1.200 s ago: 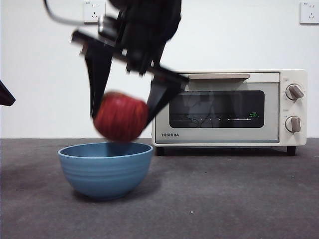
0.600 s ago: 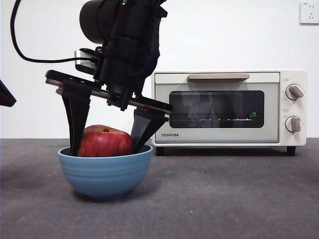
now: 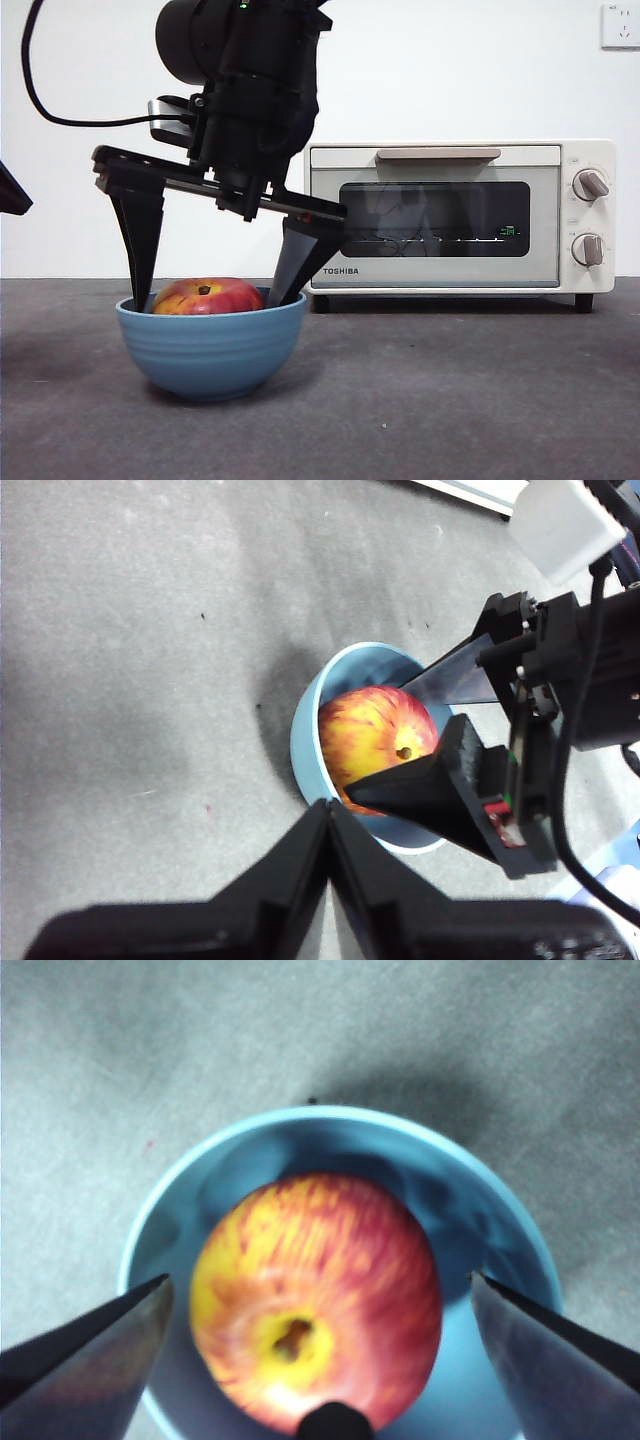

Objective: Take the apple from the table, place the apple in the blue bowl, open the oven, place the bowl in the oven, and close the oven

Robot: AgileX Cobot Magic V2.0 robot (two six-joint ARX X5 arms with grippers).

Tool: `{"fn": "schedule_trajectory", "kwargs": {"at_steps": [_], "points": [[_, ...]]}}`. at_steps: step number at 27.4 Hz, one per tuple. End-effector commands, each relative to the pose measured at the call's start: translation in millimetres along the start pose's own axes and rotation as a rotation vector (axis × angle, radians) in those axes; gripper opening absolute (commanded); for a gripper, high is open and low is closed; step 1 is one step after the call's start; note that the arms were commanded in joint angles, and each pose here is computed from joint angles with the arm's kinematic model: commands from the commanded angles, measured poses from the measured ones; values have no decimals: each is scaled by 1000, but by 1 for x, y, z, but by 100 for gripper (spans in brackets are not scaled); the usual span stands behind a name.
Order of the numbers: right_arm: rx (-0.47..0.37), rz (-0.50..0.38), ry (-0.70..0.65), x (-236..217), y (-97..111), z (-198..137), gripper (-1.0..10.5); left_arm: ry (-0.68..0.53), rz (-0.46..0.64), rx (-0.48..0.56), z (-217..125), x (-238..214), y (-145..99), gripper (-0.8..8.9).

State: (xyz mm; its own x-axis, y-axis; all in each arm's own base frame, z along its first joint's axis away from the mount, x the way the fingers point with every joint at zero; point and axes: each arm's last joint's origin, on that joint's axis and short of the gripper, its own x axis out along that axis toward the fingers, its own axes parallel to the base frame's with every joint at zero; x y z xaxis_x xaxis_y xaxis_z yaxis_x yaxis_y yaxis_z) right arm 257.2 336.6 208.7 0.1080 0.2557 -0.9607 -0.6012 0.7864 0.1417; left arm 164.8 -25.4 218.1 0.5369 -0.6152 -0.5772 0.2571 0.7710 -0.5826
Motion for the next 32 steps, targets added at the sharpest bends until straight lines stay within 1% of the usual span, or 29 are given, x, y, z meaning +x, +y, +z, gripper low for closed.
{"fn": "schedule_trajectory", "kwargs": {"at_steps": [1,2,3,6,8,9,11,12,15,17,19,20,23,26,27,30,31,32], "points": [[-16,0,5,-11,5,5,499,-6,-3,8,1,0,-1,-5],[-23,0,1,-23,7,6,498,-4,-3,6,1,0,-1,-5],[-36,-1,-9,-35,8,7,473,-3,-3,5,1,0,0,-5],[-67,-53,-86,-80,8,3,266,-2,-3,-3,2,1,0,-5],[-96,-98,-132,-109,4,-6,63,-6,-4,-1,8,1,-2,-5],[-98,-130,-149,-123,0,-11,19,-11,-6,3,13,0,-4,-5],[-93,-207,-169,-147,-13,-22,19,-25,-11,12,30,-1,-10,-5],[-77,-235,-184,-160,-21,-29,19,-32,-16,22,41,-1,-14,-5],[-14,-258,-224,-183,-48,-51,19,-37,-44,66,74,4,-29,-5],[45,-276,-244,-191,-68,-73,19,-24,-75,105,94,14,-42,-5],[120,-295,-262,-194,-89,-100,19,-12,-96,147,114,29,-58,-5],[179,-290,-276,-194,-99,-115,18,-10,-100,169,124,37,-67,-5],[317,-246,-323,-190,-120,-158,-7,8,-146,224,153,64,-93,-5],[443,-230,-368,-181,-132,-201,-7,30,-199,272,179,96,-121,-5],[477,-209,-379,-179,-134,-212,-7,38,-211,283,185,106,-128,-5],[538,-30,-448,-176,-133,-243,-7,55,-255,320,200,139,-151,-5],[566,3,-475,-177,-132,-251,-7,53,-269,333,204,149,-158,-5],[583,12,-488,-177,-132,-256,-7,52,-277,341,207,155,-162,-5]]}}
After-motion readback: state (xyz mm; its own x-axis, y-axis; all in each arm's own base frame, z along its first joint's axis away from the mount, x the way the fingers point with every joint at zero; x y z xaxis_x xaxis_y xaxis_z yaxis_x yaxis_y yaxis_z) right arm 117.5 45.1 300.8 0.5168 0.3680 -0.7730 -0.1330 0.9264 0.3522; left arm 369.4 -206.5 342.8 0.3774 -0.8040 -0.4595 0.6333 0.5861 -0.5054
